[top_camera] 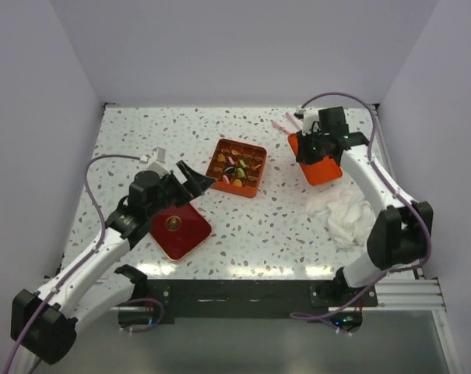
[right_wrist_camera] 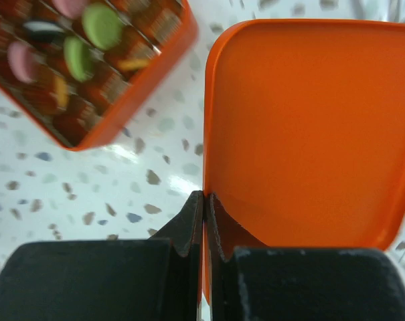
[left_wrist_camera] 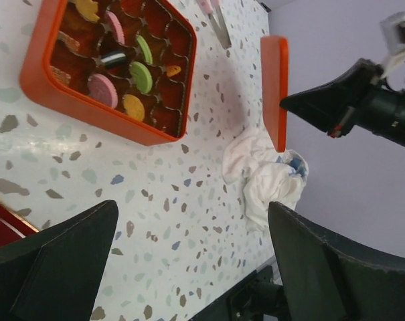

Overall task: Pack the cookies
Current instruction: Pick up the box lid from the center of the board.

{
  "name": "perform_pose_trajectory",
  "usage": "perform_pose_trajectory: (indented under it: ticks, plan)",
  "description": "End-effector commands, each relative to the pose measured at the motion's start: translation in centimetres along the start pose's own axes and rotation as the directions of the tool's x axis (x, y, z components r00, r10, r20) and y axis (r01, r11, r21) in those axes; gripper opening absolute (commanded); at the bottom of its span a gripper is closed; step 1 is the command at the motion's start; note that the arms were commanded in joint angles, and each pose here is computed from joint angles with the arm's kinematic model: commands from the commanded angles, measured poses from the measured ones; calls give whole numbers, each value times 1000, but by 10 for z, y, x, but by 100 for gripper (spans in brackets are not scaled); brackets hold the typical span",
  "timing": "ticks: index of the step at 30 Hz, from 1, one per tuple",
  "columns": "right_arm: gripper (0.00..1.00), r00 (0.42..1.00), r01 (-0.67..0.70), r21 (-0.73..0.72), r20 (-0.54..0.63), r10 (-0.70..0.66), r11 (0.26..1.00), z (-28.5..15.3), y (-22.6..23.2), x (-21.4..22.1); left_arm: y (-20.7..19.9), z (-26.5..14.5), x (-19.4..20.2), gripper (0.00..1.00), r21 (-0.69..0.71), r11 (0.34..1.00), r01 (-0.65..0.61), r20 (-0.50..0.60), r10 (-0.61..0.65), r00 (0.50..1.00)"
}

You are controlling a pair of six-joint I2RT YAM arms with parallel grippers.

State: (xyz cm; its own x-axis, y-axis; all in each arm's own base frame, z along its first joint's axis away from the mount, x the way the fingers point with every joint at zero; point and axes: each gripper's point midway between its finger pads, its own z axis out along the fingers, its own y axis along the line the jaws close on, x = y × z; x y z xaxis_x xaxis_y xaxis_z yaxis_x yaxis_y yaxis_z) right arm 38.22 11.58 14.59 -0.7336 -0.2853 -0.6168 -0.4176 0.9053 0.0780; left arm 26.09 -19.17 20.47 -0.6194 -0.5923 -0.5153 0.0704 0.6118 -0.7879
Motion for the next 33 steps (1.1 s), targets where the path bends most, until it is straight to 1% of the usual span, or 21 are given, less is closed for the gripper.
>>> perform_pose_trajectory:
  ticks: [1,3,4,5,6,7,8,10,11,13,14,17,18,20,22,24,25,27,28,29,33]
  plan:
    - [0,957,180,-278,270,-104,944,-77,64,-49,-76,7,-27,99,271,962,25,10,-29,1000]
    - [0,912,344,-340,342,-226,875,-84,93,-42,-90,16,-30,99,313,949,34,-15,-31,999]
    - [0,880,423,-339,376,-292,840,-92,103,-39,-101,18,-35,99,343,939,27,-12,-24,1000]
    - [0,816,543,-307,415,-403,782,-93,107,-35,-108,21,-38,99,354,935,22,-21,-16,1000]
    - [0,788,596,-331,417,-453,732,-95,117,-23,-121,28,-44,99,371,929,13,-34,-1,999]
    - [0,760,633,-320,431,-487,705,-96,119,-21,-124,31,-45,99,366,931,14,-52,6,999]
    - [0,698,701,-286,463,-546,653,-100,120,-20,-130,33,-48,99,371,929,9,-56,13,998]
    - [0,640,762,-287,467,-610,581,-103,124,-9,-137,38,-53,99,369,929,-9,-64,36,997]
    - [0,580,809,-248,484,-655,533,-105,123,-9,-138,39,-53,99,368,930,-16,-65,43,997]
    - [0,517,854,-228,486,-705,468,-104,125,-2,-135,44,-51,97,360,933,-25,-85,59,995]
    - [0,466,883,-198,495,-734,426,-103,125,-2,-134,46,-48,97,355,935,-20,-102,60,993]
    - [0,366,926,-124,524,-769,356,-105,132,-4,-127,56,-32,93,332,943,30,-211,43,977]
    - [0,346,934,-117,533,-772,338,-106,137,-2,-125,62,-26,93,320,946,46,-255,39,966]
    - [0,319,943,-99,537,-781,317,-105,141,-3,-123,65,-17,92,300,952,57,-302,39,953]
    - [0,293,950,-80,555,-779,301,-103,149,-6,-113,71,-7,91,231,972,44,-349,40,936]
    - [0,275,955,-67,572,-773,290,-103,157,-9,-108,79,-9,89,179,984,2,-354,62,933]
    - [0,271,956,-68,575,-772,286,-102,159,-8,-99,79,-2,85,122,993,4,-387,44,921]
    - [0,246,964,-64,582,-776,258,-100,168,-6,-99,81,-1,78,114,994,1,-393,44,918]
    - [0,232,968,-58,581,-781,244,-99,169,-4,-101,82,-1,69,121,993,3,-387,45,921]
    - [0,219,971,-48,584,-782,236,-98,171,-4,-102,83,-4,65,118,993,7,-378,39,925]
    - [0,194,975,-27,585,-788,220,-95,177,-3,-99,86,-4,51,97,995,1,-379,36,925]
